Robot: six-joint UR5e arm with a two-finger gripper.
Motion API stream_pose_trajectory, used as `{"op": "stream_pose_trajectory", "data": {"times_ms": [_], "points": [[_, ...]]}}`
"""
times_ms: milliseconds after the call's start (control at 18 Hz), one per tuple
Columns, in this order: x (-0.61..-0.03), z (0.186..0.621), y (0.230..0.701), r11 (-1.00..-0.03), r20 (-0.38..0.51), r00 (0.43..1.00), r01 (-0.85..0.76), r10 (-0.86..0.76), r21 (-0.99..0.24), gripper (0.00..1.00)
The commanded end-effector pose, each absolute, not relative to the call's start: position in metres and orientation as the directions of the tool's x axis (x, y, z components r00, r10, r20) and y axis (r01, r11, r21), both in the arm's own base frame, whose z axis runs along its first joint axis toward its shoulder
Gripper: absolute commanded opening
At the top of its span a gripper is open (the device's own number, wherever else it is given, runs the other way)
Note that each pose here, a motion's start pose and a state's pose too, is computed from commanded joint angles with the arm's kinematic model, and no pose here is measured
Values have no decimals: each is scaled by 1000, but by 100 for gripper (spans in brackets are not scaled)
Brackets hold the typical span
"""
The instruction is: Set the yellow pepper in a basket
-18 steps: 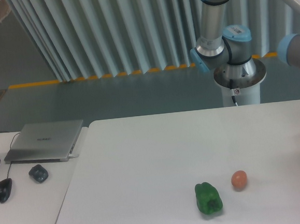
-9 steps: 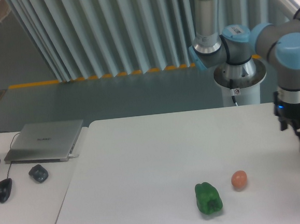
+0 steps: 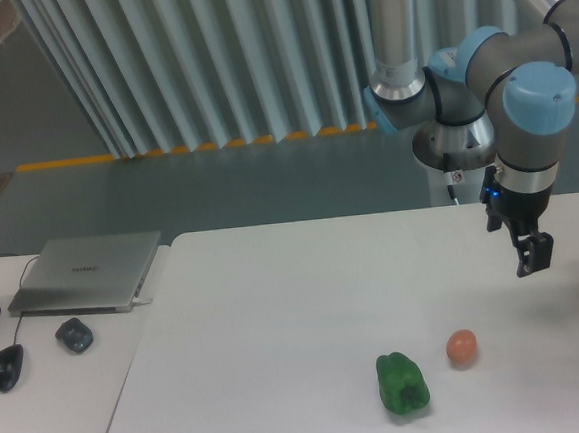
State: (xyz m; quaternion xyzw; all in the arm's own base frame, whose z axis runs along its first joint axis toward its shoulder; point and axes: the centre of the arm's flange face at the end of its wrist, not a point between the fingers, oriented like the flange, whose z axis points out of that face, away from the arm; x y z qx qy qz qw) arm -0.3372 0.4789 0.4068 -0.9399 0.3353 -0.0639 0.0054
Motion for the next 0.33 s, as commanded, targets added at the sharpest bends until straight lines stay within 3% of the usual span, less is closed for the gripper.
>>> {"op": "stream_pose_trajectory", "data": {"times_ms": [333], "points": [[-324, 407, 489, -771, 107, 764, -634, -636, -57, 100]]}}
